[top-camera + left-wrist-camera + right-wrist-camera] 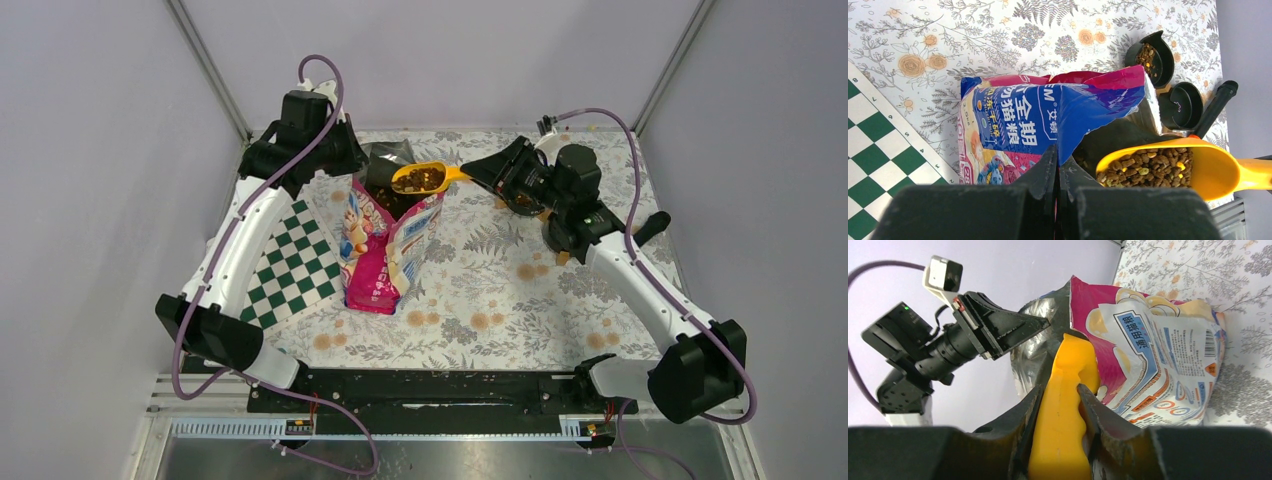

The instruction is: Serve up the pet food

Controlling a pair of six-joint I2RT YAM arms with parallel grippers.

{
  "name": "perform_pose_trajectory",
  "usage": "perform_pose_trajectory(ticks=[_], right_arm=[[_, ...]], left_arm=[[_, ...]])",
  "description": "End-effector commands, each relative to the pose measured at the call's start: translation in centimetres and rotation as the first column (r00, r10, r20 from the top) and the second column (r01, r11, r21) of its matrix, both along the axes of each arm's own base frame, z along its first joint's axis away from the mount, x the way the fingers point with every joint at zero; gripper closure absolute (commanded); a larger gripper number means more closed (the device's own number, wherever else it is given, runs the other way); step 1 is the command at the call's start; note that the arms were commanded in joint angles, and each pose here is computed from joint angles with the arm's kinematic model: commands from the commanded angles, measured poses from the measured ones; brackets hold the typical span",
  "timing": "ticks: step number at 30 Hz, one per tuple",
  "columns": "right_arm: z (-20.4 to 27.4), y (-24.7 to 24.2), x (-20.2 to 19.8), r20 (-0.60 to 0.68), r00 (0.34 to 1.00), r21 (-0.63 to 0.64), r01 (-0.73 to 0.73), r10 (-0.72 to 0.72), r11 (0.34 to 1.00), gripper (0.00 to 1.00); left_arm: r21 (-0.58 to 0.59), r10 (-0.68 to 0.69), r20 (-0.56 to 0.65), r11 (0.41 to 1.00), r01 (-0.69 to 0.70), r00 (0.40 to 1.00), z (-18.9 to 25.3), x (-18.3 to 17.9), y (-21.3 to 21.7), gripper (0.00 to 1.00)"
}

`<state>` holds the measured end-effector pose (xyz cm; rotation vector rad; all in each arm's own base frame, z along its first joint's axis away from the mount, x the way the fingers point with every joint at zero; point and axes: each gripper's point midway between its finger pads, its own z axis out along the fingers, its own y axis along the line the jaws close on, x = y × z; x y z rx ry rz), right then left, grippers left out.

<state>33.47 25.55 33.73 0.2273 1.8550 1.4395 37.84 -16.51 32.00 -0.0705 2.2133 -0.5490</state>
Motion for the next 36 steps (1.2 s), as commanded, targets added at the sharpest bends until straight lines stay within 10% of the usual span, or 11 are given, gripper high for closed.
perform_pose_trajectory(ticks=[1, 12, 23, 36], right_arm=[[4.1, -0.8, 0.1, 0.035, 0.998, 0.141, 0.053, -0.059, 0.989, 1.0], [0.8, -1.5, 0.7, -0.221, 0.967, 0.066, 0.145, -0.127, 0.987, 1.0], [6.5, -0.2, -1.4, 0.382, 0.924, 0.03, -0.038, 0.023, 0.999, 1.0], [6.4, 0.6, -1.8, 0.562, 0.822, -0.099, -0.037, 0.087, 0.994, 1.0]], left_arm=[[-0.085, 0.015, 0.245, 0.996, 0.006, 0.969, 7.2, 0.7, 0.4, 1.0], [-0.109, 0.025, 0.207, 0.994, -0.003, 0.978, 6.2, 0.7, 0.8, 1.0], [-0.117, 0.009, 0.209, 0.993, 0.016, 0.978, 6.2, 0.9, 0.4, 1.0], [-0.12, 0.004, 0.213, 0.993, 0.022, 0.977, 6.4, 1.2, 0.3, 1.0]])
